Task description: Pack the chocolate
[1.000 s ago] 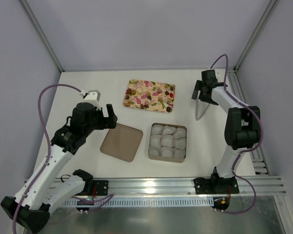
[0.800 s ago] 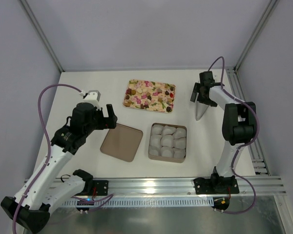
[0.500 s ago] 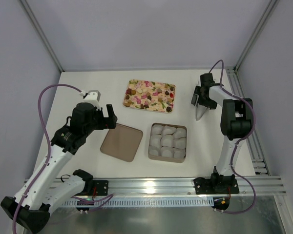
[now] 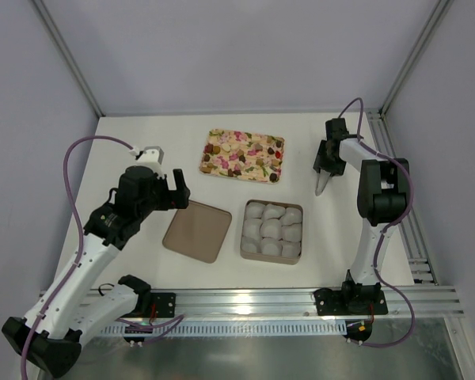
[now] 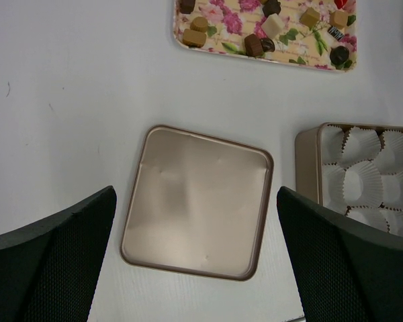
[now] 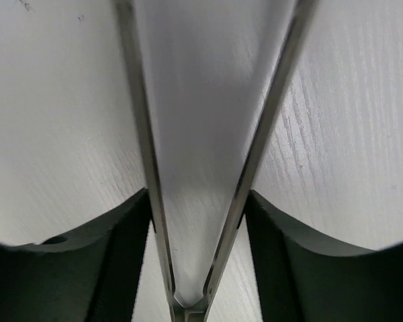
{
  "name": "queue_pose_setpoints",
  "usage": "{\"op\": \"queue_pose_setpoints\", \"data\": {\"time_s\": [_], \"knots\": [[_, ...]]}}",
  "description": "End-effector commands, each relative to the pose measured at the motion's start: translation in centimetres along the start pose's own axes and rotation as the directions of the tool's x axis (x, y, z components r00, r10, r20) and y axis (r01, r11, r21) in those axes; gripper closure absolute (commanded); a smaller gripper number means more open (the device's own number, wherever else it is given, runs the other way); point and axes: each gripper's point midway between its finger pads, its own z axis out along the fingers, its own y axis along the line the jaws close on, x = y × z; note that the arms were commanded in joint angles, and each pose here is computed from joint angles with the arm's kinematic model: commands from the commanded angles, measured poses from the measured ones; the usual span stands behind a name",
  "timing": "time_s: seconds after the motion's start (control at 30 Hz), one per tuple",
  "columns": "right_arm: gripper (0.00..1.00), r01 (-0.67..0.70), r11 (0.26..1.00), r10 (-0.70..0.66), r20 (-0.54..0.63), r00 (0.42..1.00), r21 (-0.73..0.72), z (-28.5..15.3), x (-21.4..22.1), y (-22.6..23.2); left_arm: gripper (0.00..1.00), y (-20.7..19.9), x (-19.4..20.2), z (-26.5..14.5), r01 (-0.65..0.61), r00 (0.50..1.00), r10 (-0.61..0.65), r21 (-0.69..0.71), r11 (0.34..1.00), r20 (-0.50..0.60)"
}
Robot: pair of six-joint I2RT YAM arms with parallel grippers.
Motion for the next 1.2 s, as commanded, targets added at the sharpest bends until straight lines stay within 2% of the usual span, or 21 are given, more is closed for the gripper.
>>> {"op": "queue_pose_setpoints", "data": {"time_s": [0.0,0.1,0.27,0.4,0.77,0.93,1.17], "knots": [[0.45,0.002,1.000,-0.002,0.012,1.000,-0.029,-0.5,-1.0,0.5,0.00,-0.1,-1.5,-0.2,-0.001,0.999,0.001,-0.004,1.000,0.043],[0.51,-0.003,0.999,0.005,0.049,0.999,-0.042,-2.6,-2.2,0.5,0.00,0.0,-1.5,-0.2,0.002,0.999,-0.001,-0.010,1.000,0.044],[0.51,-0.002,0.996,0.015,0.145,0.989,-0.094,-7.9,-4.7,1.0,0.00,0.0,-1.5,-0.3,0.000,0.999,0.001,-0.010,1.000,0.045],[0.51,0.020,0.992,0.004,0.190,0.982,-0.124,-11.2,-5.0,1.7,0.00,0.1,-1.6,-0.3,0.002,0.999,-0.001,-0.012,1.000,0.049],[0.55,0.096,0.969,-0.039,0.243,0.969,-0.227,-18.0,-2.9,4.2,0.00,0.1,-1.7,-0.7,0.005,0.998,-0.004,-0.009,1.000,0.058],[0.56,0.176,0.942,-0.101,0.257,0.961,-0.287,-20.7,-1.1,7.3,0.00,0.1,-1.9,-0.7,0.005,0.998,-0.004,-0.011,1.000,0.062],[0.63,0.272,0.896,-0.189,0.253,0.949,-0.352,-22.1,1.6,12.0,0.00,0.1,-1.9,-0.9,0.005,0.998,-0.004,-0.007,1.000,0.067]]}}
